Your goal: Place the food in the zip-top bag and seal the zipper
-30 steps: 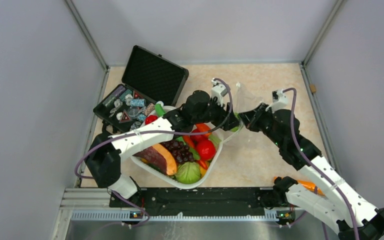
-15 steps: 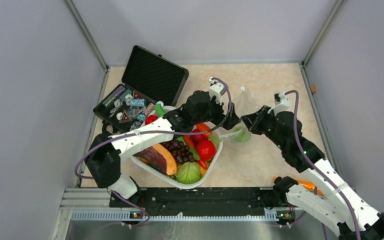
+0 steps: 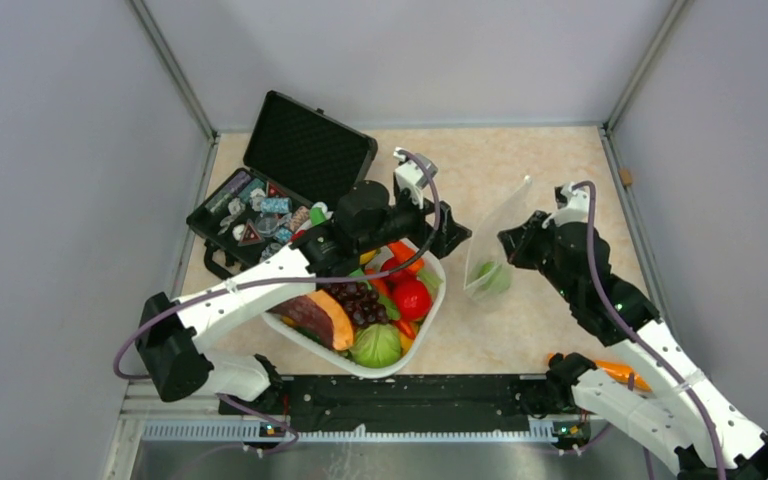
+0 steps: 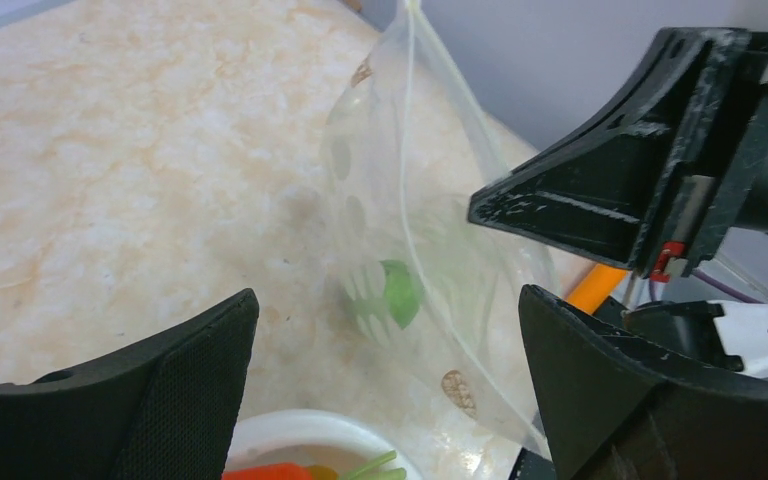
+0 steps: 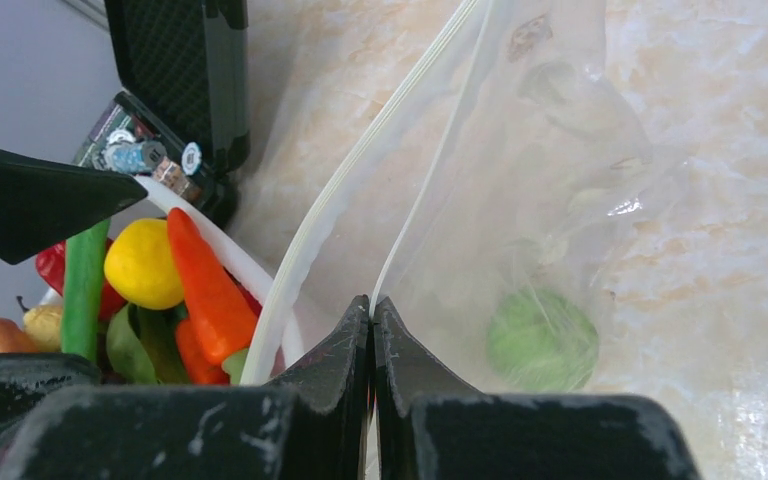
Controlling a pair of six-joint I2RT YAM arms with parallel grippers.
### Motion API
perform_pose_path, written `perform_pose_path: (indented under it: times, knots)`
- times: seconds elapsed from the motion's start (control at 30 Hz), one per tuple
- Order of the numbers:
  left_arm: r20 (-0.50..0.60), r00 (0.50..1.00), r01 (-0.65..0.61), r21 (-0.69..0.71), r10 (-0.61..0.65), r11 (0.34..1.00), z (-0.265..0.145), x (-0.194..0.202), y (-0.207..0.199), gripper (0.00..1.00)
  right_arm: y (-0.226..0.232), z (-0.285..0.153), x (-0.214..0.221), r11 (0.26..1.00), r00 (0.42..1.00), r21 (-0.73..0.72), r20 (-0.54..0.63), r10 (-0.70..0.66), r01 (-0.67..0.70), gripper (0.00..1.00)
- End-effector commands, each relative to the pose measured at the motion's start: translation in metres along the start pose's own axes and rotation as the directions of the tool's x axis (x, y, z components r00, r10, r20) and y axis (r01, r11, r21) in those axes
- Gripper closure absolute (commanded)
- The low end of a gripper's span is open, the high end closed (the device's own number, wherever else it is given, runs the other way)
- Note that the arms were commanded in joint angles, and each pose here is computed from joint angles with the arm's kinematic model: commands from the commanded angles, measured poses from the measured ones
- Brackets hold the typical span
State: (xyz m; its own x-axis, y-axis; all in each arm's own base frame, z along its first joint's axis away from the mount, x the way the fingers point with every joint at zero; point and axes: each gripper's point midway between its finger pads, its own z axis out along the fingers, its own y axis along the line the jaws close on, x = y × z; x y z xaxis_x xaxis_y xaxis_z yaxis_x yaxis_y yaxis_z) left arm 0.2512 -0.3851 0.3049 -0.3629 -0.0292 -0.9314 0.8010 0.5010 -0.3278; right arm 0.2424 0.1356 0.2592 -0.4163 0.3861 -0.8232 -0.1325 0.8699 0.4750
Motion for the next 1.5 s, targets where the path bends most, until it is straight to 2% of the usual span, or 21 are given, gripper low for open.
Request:
perform_pose_path:
  times: [0.0, 0.17, 0.3, 0.5, 0.63, 0.8, 0.93, 1.03, 1.13, 1.23, 1.47]
  knots:
    - [0.041, 0.998, -0.041, -0.127, 0.047, 0.991, -0.017, -0.008, 0.023, 0.01, 0.002, -0.012, -0.022, 1.000, 0.997, -0.010, 0.071, -0.027, 0.027, 1.00]
    - [-0.026, 0.998, -0.054, -0.257, 0.049, 0.965, -0.036, 0.010, 0.050, 0.01, 0.002, -0.013, -0.021, 1.000, 0.996, -0.020, 0.092, -0.003, 0.005, 1.00]
    - [-0.089, 0.995, -0.003, -0.395, -0.035, 0.919, -0.050, 0.029, 0.078, 0.01, 0.002, -0.005, -0.013, 1.000, 0.998, -0.015, 0.055, -0.010, 0.011, 1.00]
    - [0.022, 0.988, 0.141, -0.509, -0.151, 0.849, -0.073, 0.036, 0.097, 0.01, 0.009, 0.004, -0.005, 0.999, 1.000, -0.042, 0.017, -0.002, 0.003, 1.00]
    - [0.092, 0.965, 0.252, -0.575, -0.245, 0.779, -0.080, 0.038, 0.110, 0.01, 0.010, 0.006, -0.006, 0.999, 1.000, -0.046, 0.019, -0.001, 0.001, 1.00]
    - [0.092, 0.945, 0.309, -0.558, -0.313, 0.770, -0.070, 0.046, 0.108, 0.01, 0.009, 0.006, -0.006, 0.999, 1.000, -0.042, 0.021, 0.001, 0.000, 1.00]
    - [0.085, 0.924, 0.349, -0.588, -0.373, 0.730, -0.067, 0.054, 0.110, 0.07, 0.009, 0.006, -0.006, 0.999, 1.000, -0.040, 0.021, 0.001, 0.000, 1.00]
    - [0.108, 0.922, 0.363, -0.575, -0.373, 0.733, -0.064, 0.054, 0.111, 0.10, 0.010, 0.006, -0.007, 0.999, 1.000, -0.044, 0.025, 0.004, -0.003, 1.00]
    - [0.113, 0.913, 0.376, -0.605, -0.392, 0.702, -0.067, 0.061, 0.117, 0.11, 0.012, 0.006, -0.007, 0.999, 1.000, -0.051, 0.024, 0.005, -0.004, 1.00]
    - [0.137, 0.906, 0.399, -0.592, -0.401, 0.700, -0.064, 0.059, 0.116, 0.13, 0.011, 0.007, -0.007, 0.999, 1.000, -0.051, 0.025, 0.010, -0.008, 1.00]
    - [0.131, 0.897, 0.406, -0.621, -0.422, 0.670, -0.055, 0.069, 0.126, 0.18, 0.012, 0.006, -0.007, 0.998, 1.000, -0.055, 0.026, 0.013, -0.012, 1.00]
